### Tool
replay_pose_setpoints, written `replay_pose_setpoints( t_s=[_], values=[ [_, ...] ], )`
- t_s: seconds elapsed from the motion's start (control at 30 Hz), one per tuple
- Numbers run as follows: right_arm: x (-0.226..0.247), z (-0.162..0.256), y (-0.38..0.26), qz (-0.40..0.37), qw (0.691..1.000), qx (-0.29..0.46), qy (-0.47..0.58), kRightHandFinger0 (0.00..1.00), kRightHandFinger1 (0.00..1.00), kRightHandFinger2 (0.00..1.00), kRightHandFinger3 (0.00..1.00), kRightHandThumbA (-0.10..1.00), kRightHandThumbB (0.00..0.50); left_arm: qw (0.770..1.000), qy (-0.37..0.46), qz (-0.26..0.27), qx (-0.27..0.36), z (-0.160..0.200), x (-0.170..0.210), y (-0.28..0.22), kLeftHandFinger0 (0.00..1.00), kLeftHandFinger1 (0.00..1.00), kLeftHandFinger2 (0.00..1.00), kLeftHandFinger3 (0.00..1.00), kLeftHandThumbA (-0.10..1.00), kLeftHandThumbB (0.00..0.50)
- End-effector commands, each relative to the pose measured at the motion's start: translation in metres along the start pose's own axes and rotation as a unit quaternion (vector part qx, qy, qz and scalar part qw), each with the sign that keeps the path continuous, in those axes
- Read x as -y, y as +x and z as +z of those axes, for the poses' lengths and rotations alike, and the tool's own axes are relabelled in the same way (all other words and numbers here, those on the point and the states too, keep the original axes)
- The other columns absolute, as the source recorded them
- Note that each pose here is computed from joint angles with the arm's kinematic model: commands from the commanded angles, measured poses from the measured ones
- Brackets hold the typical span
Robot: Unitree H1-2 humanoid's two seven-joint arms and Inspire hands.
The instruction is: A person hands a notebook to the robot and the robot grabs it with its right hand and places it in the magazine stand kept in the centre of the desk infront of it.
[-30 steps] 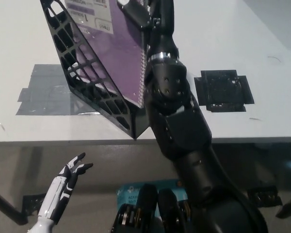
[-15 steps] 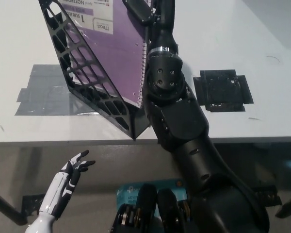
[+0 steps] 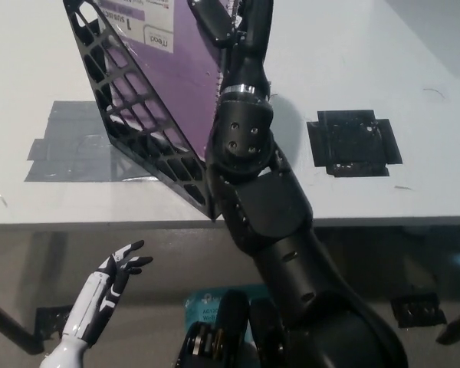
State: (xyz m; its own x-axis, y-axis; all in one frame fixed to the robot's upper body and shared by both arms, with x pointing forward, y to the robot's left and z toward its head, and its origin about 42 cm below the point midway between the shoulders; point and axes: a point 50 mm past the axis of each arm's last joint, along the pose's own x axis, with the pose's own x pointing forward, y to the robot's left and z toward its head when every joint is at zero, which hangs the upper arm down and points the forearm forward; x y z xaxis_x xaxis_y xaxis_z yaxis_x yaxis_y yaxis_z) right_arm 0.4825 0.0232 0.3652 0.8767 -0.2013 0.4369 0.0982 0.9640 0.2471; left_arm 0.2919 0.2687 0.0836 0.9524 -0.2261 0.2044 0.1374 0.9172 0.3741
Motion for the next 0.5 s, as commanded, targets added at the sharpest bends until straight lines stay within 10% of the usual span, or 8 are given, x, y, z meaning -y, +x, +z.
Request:
replay_pose_setpoints(
  t_s=[0.0, 0.47],
  values=[
    [-0.027, 0.082, -0.004, -0.046, 0.981, 0.166, 0.094, 0.0, 0.21, 0.66, 0.77, -0.1, 0.043, 0.999, 0.013, -0.009, 0.034, 0.009, -0.006, 0.004, 0.83, 0.79, 0.73, 0.87, 1.0, 0.5],
    [-0.021, 0.09, -0.01, -0.071, 0.965, 0.206, 0.147, 0.0, 0.1, 0.58, 0.7, -0.1, 0.021, 0.999, 0.011, -0.014, 0.035, 0.01, -0.003, 0.004, 0.83, 0.79, 0.72, 0.87, 1.0, 0.5]
  ],
)
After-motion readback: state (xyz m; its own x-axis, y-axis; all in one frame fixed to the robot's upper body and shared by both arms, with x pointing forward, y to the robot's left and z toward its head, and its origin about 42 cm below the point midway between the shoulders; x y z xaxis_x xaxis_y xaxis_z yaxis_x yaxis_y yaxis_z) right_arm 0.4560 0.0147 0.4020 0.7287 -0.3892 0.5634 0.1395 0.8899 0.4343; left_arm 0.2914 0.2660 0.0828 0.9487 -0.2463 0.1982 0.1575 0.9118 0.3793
